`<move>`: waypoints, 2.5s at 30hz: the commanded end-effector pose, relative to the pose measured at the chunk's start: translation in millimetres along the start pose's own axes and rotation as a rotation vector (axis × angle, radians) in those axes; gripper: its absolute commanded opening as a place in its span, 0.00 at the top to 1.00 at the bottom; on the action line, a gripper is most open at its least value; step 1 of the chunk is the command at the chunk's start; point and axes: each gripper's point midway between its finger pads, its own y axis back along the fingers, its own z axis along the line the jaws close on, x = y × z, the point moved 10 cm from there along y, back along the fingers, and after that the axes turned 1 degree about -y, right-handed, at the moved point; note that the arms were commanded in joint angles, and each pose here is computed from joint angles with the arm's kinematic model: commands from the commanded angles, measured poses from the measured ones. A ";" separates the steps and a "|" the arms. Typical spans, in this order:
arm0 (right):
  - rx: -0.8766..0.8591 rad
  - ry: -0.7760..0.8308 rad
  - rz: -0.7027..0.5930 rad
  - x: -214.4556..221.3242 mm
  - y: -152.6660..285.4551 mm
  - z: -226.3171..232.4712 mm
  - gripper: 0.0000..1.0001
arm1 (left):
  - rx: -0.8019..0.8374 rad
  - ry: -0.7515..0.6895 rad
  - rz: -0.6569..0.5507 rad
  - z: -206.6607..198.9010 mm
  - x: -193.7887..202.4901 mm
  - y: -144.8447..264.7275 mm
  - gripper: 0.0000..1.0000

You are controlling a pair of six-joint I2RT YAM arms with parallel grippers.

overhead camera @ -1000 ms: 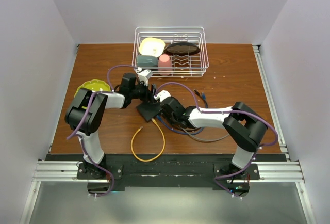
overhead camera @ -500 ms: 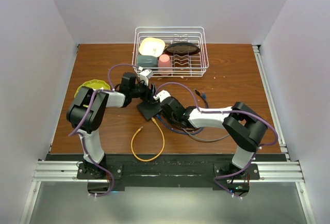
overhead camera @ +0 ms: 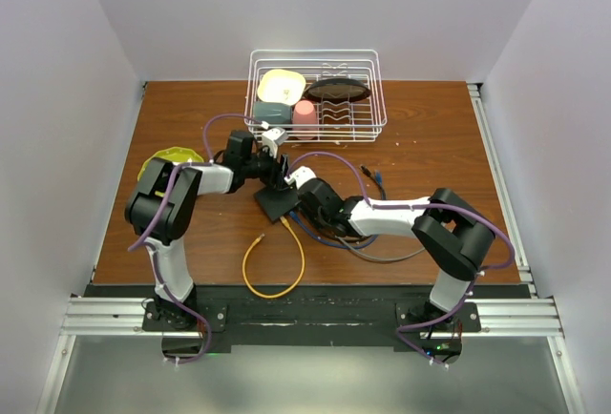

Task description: Insert the plug into the switch port

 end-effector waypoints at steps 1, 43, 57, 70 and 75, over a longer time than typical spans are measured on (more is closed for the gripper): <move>0.006 -0.114 -0.248 -50.8 -13.9 -3.3 1.00 | 0.301 0.160 0.223 -38.7 39.3 -2.7 0.55; 0.010 -0.165 -0.295 -75.5 -20.6 -8.4 1.00 | 0.350 0.080 0.290 -62.7 35.9 3.9 0.60; 0.009 -0.191 -0.312 -60.4 8.4 -17.4 0.64 | 0.034 -0.019 -0.003 -73.0 -26.0 34.3 0.22; -0.015 -0.232 -0.437 -73.4 70.4 -34.3 0.24 | -0.225 -0.089 -0.461 -110.9 -68.1 112.3 0.00; -0.029 -0.247 -0.492 -75.8 97.0 -41.6 0.09 | -0.267 -0.134 -0.622 -131.3 -83.5 148.4 0.00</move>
